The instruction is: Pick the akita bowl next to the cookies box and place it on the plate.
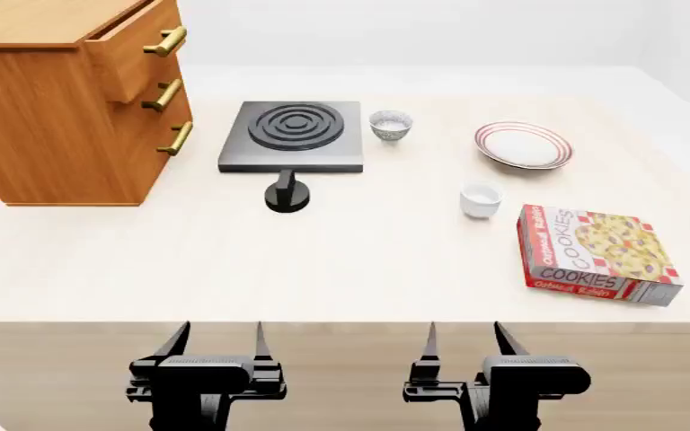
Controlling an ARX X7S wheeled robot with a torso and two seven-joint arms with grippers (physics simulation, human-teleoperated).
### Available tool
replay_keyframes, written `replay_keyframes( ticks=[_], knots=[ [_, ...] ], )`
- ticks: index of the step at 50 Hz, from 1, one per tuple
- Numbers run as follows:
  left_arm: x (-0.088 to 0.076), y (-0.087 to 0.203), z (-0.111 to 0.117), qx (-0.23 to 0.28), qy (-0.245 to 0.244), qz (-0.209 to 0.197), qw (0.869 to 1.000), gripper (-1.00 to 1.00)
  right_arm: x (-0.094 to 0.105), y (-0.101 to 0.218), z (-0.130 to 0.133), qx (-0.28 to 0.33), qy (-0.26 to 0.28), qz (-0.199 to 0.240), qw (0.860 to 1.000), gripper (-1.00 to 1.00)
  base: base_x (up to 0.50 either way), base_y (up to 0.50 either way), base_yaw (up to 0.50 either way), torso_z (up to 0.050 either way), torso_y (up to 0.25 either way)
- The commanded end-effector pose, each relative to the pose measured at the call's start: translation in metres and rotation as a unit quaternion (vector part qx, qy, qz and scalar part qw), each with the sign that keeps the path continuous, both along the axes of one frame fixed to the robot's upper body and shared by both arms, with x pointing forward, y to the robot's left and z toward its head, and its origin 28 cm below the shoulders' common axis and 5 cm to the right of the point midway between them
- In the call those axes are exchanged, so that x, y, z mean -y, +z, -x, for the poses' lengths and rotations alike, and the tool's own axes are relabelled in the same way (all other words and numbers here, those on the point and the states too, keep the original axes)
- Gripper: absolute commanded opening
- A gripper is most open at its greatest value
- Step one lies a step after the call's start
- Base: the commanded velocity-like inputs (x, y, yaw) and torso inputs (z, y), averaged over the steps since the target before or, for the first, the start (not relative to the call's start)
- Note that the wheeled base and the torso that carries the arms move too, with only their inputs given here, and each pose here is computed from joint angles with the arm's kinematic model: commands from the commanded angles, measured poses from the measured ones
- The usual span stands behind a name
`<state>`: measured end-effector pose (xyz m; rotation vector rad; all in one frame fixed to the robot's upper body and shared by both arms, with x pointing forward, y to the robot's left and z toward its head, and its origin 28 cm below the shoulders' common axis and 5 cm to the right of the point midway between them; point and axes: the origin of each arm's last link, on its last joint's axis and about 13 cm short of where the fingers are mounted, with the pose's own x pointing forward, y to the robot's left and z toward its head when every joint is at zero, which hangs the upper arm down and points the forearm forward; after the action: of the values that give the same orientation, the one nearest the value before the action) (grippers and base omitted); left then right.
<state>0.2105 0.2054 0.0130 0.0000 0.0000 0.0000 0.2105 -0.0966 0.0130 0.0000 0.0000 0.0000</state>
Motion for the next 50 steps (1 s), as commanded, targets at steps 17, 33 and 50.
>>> replay_keyframes(
  ticks=[17,33,50],
  knots=[
    [0.000,0.000,-0.001,0.000,0.001,-0.003,1.000,1.00,0.000,0.005,0.001,0.003,0.008,-0.008,1.000,1.00,0.00,0.00,0.00,0.000,0.000],
    [-0.027,0.133,0.028,0.194,0.058,-0.065,0.977,1.00,0.033,0.154,0.016,0.206,-0.032,-0.072,0.975,1.00,0.00,0.00,0.00,0.000,0.000],
    [-0.049,0.177,0.054,0.269,0.128,-0.079,0.951,1.00,0.052,0.192,0.039,0.286,-0.054,-0.076,0.954,1.00,0.00,0.00,0.00,0.000,0.000]
  ],
)
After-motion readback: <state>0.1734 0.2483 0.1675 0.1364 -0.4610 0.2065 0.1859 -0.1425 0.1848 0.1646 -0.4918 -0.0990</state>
